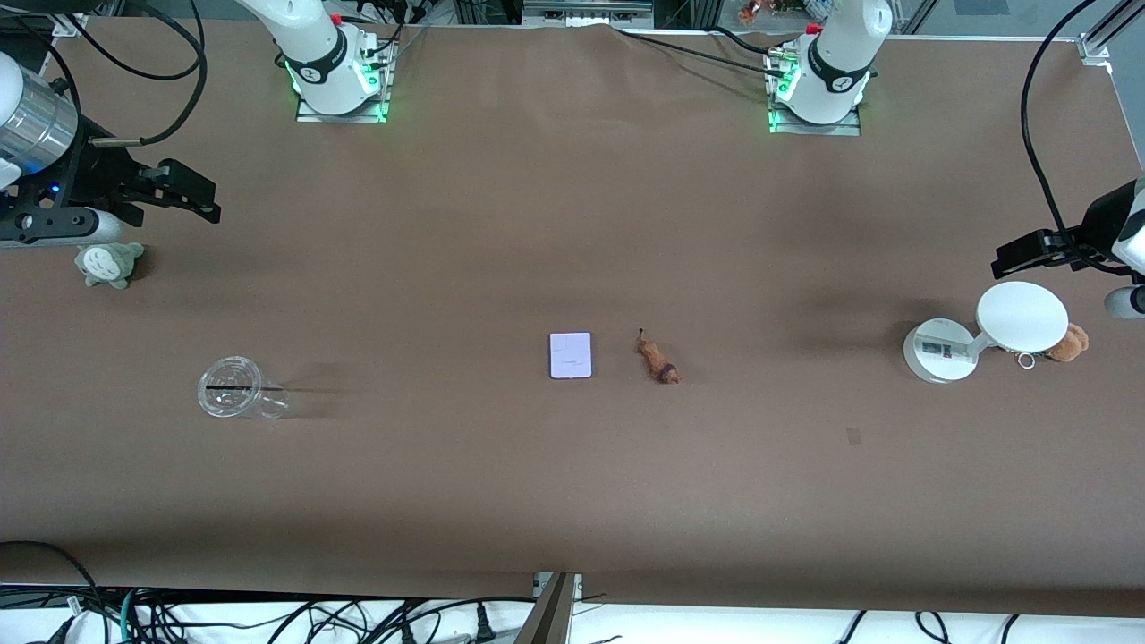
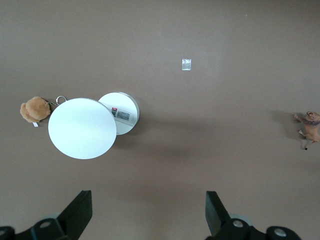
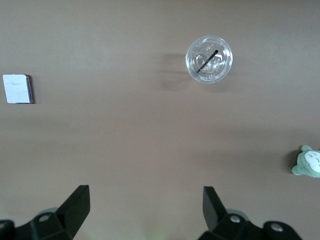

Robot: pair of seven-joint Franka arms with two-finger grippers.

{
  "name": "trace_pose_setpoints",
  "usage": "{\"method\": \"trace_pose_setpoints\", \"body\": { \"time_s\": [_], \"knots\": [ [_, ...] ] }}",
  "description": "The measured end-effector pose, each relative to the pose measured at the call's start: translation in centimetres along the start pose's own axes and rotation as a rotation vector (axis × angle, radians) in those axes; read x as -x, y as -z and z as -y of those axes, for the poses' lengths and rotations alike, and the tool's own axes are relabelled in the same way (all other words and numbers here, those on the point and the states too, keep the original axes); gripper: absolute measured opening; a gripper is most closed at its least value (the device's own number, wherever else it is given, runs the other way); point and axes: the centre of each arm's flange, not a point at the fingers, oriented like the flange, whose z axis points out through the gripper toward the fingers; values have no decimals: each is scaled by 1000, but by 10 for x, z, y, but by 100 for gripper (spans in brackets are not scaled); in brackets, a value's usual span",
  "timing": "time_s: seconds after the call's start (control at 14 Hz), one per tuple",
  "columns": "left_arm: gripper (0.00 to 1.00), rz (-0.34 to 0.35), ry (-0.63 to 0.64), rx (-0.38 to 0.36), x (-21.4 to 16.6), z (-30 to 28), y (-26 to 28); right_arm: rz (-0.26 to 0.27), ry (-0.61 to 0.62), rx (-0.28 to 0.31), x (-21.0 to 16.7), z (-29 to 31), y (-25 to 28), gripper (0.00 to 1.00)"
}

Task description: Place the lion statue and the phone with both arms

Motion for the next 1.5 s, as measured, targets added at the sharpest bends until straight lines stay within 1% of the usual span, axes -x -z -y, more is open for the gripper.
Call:
{"method": "trace_pose_setpoints", "body": {
  "time_s": [0.29,0.71,1.5],
  "knots": [
    [100,1,0,0,0,0,0,-5,1,0,0,0,2,100],
    [100,30,-3,-2,1,0,-6,-9,38,0,0,0,4,100],
    [100,34,-5,-3,0,0,-8,-9,51,-1,0,3,4,100]
  ]
}}
